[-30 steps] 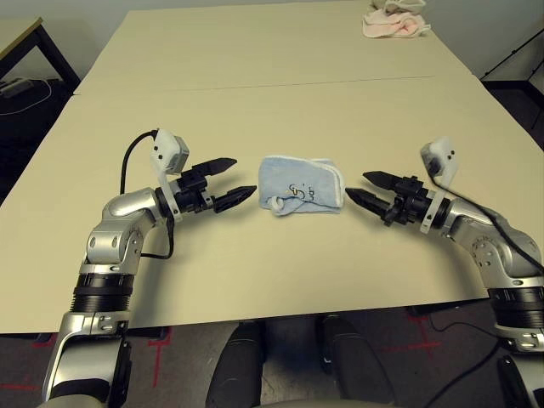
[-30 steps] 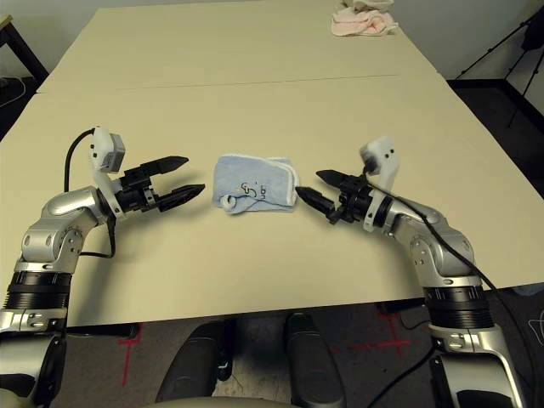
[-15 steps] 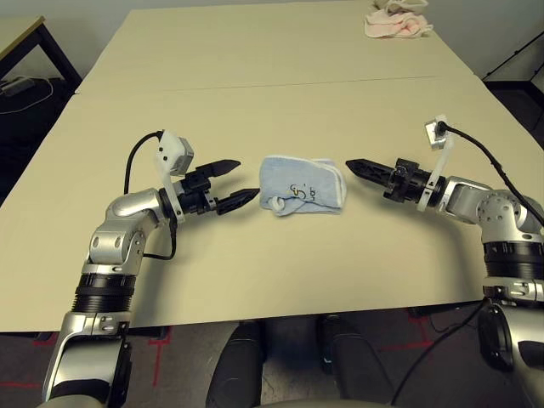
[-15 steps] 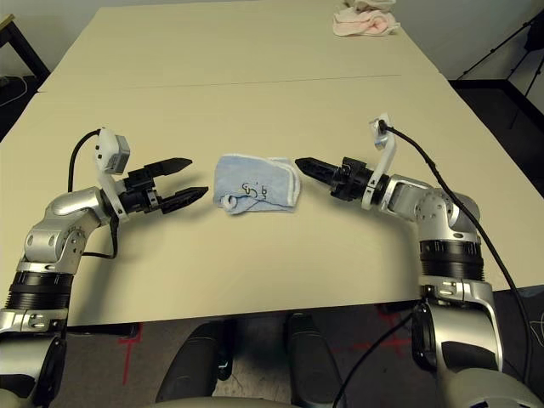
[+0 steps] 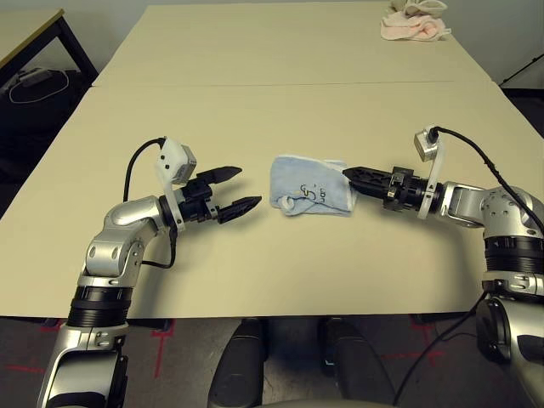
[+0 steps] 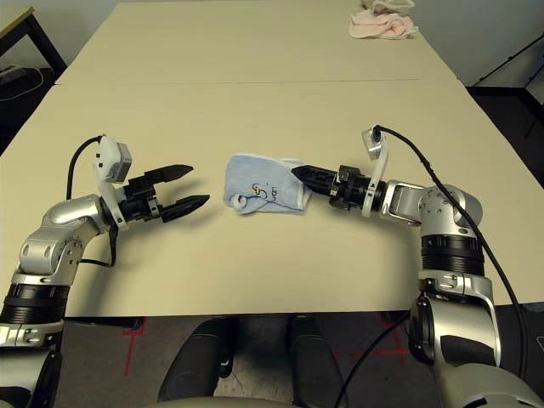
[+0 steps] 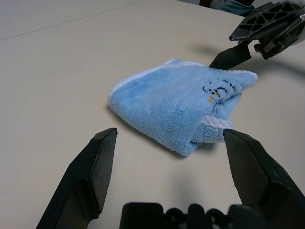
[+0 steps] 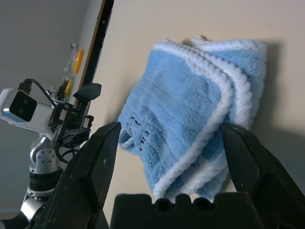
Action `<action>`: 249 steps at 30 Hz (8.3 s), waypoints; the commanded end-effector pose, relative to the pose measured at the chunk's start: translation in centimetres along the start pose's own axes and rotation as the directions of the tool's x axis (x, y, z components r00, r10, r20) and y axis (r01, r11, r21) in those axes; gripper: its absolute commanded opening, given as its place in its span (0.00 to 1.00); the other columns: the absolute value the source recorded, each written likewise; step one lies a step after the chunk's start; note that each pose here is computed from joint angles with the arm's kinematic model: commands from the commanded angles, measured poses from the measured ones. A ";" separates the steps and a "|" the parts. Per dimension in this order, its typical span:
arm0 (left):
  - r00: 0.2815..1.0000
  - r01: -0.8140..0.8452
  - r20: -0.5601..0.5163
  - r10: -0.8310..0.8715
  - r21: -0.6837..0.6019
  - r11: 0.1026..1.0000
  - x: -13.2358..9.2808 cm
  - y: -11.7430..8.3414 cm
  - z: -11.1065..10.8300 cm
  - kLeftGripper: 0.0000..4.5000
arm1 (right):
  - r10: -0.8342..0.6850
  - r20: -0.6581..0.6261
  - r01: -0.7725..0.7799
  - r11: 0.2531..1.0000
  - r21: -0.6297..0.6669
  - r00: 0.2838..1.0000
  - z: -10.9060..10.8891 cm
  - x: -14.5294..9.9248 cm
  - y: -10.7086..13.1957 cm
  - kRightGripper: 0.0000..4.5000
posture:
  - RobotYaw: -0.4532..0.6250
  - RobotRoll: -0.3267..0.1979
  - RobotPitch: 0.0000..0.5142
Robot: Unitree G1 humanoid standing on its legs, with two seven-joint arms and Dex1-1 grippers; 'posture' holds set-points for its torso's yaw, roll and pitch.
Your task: Fold the towel and set it aside.
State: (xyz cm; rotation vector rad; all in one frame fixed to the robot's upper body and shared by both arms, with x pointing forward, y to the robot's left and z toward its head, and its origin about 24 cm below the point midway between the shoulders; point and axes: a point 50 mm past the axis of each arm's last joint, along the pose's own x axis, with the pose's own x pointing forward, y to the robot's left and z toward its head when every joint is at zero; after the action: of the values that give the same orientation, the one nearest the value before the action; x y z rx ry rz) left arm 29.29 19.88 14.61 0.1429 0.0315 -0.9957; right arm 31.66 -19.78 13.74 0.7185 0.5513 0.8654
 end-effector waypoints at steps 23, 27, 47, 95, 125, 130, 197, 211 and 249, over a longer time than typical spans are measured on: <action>0.999 0.040 -0.004 -0.040 0.037 0.999 0.8 -0.3 0.7 1.00 | -0.186 -0.069 0.178 0.977 -0.118 0.980 -1.4 1.2 -1.6 1.00 | 0.56 0.62 0.34; 0.999 0.042 -0.006 -0.042 0.041 0.998 0.9 -0.2 0.7 1.00 | -0.157 -0.074 0.147 0.982 -0.121 0.985 -1.3 2.3 -1.3 1.00 | 0.56 0.62 0.34; 0.999 0.048 -0.018 -0.048 0.049 0.998 1.0 0.0 0.9 1.00 | -0.059 -0.151 0.054 0.998 -0.041 0.987 -1.2 2.5 -0.1 1.00 | 0.55 0.62 0.32; 0.995 -0.101 0.024 0.101 0.019 0.995 1.6 1.6 0.6 1.00 | -0.341 0.483 0.506 0.820 -0.267 0.807 6.4 0.5 -2.0 0.00 | 0.48 0.62 0.28; 0.996 0.052 0.062 -0.057 0.086 0.995 1.1 2.0 0.3 1.00 | -0.694 0.621 0.867 0.496 0.046 0.364 5.9 -4.6 -6.0 0.00 | 0.45 0.62 0.29; 0.996 0.056 0.064 -0.062 0.087 0.995 1.2 1.9 0.4 1.00 | -0.726 0.601 0.888 0.456 0.058 0.334 5.7 -5.6 -6.6 0.00 | 0.45 0.62 0.29; 0.998 0.063 0.025 -0.066 0.091 0.994 1.3 1.5 0.5 1.00 | -0.785 0.522 0.855 0.486 0.183 0.334 3.1 -5.6 -6.7 0.86 | 0.44 0.62 0.25; 0.999 0.018 0.032 -0.021 0.086 0.996 1.6 2.0 0.7 1.00 | -0.673 0.498 0.827 0.527 -0.198 0.547 1.1 -8.3 -2.8 0.99 | 0.42 0.62 0.22; 0.374 -0.924 0.187 0.908 -0.006 0.382 -1.2 6.1 -3.2 1.00 | -0.172 0.825 0.797 0.423 -0.432 0.538 4.1 1.3 -2.7 0.99 | 0.50 0.62 0.23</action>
State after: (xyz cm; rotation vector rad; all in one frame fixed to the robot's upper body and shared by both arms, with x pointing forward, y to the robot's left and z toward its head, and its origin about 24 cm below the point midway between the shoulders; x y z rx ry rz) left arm 34.00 24.18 12.72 0.1469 -0.2477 0.1809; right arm 36.61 -20.94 14.42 -0.0651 -0.3220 0.0736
